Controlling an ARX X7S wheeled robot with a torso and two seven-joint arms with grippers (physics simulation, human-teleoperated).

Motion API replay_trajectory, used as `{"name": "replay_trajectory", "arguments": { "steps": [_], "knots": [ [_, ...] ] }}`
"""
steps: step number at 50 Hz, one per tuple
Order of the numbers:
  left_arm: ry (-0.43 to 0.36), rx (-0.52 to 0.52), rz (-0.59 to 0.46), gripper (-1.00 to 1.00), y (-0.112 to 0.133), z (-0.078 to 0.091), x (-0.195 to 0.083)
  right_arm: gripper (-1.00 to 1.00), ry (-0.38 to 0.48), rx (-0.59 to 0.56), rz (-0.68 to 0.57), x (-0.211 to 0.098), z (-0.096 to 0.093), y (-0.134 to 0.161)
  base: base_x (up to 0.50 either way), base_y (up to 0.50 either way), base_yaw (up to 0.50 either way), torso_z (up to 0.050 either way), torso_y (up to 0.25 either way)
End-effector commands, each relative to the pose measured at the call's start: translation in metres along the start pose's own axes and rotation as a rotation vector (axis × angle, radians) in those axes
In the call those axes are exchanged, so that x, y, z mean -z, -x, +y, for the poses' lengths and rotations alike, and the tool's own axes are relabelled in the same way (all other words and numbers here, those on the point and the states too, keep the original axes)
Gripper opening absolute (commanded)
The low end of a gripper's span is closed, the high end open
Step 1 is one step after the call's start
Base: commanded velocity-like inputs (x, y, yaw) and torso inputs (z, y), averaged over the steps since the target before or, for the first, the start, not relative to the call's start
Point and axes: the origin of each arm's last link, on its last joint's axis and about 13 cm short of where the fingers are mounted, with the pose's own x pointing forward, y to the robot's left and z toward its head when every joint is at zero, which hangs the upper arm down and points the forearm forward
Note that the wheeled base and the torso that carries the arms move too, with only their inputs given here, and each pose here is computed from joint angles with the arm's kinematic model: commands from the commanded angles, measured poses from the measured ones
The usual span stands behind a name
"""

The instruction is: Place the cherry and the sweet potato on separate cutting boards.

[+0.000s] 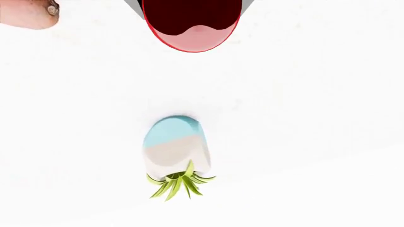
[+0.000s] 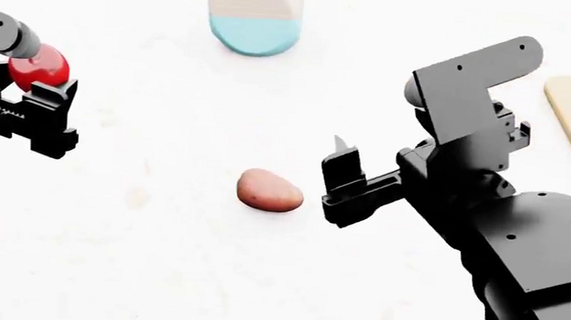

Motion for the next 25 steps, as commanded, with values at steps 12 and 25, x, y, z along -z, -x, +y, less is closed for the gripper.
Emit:
{"name": "replay_trajectory", "arguments": {
  "steps": [12, 25],
  "knots": [
    [0.028, -0.008, -0.007, -1.0, 0.005, -0.001, 0.007, 1.0, 0.193, -0.387, 0.282, -0.022, -0.012, -0.066, 0.0, 0.0, 0.0, 0.0, 0.001],
    [0.092, 0.045, -0.033, -1.0, 0.003, -0.004, 0.006, 1.0, 0.258, -0.533, 0.339, -0.048, -0.019, -0.088, 0.0, 0.0, 0.0, 0.0, 0.0]
  ]
}}
